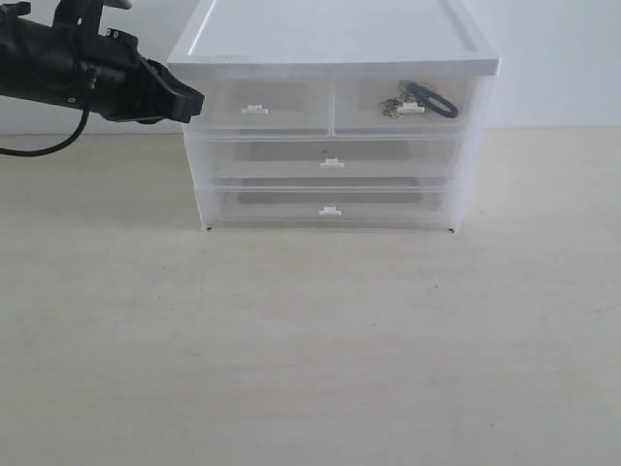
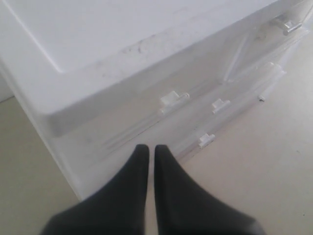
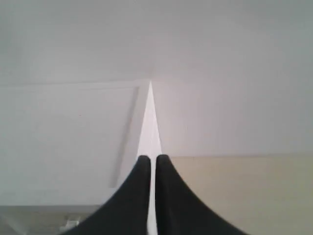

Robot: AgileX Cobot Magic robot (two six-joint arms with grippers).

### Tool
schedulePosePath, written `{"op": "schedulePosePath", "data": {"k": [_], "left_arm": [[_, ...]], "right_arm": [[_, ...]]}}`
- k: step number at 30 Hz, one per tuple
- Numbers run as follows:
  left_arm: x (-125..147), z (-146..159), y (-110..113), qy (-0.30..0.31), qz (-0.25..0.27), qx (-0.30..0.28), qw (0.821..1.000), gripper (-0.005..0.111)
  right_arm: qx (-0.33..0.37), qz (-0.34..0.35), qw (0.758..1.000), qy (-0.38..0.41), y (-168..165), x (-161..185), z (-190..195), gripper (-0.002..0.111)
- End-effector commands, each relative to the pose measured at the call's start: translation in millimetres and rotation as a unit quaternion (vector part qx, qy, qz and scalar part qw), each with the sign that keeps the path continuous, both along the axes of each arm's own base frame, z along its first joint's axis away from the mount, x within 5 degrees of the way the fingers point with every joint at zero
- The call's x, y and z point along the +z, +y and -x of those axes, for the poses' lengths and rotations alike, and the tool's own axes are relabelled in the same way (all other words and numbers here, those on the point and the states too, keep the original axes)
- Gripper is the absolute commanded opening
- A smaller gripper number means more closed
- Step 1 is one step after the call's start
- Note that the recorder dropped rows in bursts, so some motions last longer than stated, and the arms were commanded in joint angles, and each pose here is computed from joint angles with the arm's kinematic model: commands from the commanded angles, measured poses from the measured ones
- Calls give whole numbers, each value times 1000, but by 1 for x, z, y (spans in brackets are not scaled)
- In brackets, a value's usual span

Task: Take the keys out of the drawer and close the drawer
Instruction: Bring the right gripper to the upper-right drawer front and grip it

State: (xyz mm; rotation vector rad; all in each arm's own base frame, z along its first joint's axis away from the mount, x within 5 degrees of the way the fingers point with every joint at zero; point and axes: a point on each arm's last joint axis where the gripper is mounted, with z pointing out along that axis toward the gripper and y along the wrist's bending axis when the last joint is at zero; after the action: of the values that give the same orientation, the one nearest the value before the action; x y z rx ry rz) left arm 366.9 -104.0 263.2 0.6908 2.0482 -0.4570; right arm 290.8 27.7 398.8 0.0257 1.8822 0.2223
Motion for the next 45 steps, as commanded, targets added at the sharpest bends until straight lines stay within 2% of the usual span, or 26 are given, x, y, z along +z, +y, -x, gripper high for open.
{"op": "schedulePosePath", "data": {"k": [1,3,5,6,8,10,12,15,18,21,24,27,29,36,41,45], "left_arm": [[2,1,-3,-1,6,-7,1000,4],[2,1,-3,-1,6,-7,1000,4],[2,1,-3,-1,6,-7,1000,4],[2,1,-3,-1,6,-7,1000,4],[2,1,-4,0,7,-10,1000,4],[2,2,-5,4,10,-18,1000,4],[2,3,-5,6,12,-23,1000,4],[2,2,-5,-1,5,-21,1000,4],[3,0,-4,-7,9,-10,1000,4],[4,-1,-4,-8,20,-3,1000,4],[4,-1,-4,-14,14,-8,1000,4],[5,-1,-4,-19,12,-8,1000,4],[5,-1,-4,-25,11,-10,1000,4],[8,-6,-5,-47,8,-15,999,4],[-6,-9,-14,-63,-43,-39,996,4],[-18,-17,-17,-68,-75,-16,995,4]], "right_arm": [[-29,-128,986,100,-26,-20,-7,0],[26,-162,973,159,-24,-38,-14,0],[133,-209,949,194,-9,-51,-21,0],[200,-238,928,206,0,-60,-26,0],[272,-311,892,182,14,-71,-31,0],[271,-364,878,155,16,-91,-34,0],[259,-385,875,141,15,-121,-30,0],[279,-368,871,167,18,-159,-22,0],[281,-383,857,199,20,-184,-23,0],[266,-394,851,222,18,-201,-30,7],[231,-375,868,227,13,-209,-42,23],[231,-367,875,216,12,-205,-50,43],[236,-362,878,205,12,-199,-55,49],[251,-381,863,216,25,-199,-75,50],[266,-408,841,233,30,-208,-86,50],[276,-414,836,232,30,-209,-89,47]]}}
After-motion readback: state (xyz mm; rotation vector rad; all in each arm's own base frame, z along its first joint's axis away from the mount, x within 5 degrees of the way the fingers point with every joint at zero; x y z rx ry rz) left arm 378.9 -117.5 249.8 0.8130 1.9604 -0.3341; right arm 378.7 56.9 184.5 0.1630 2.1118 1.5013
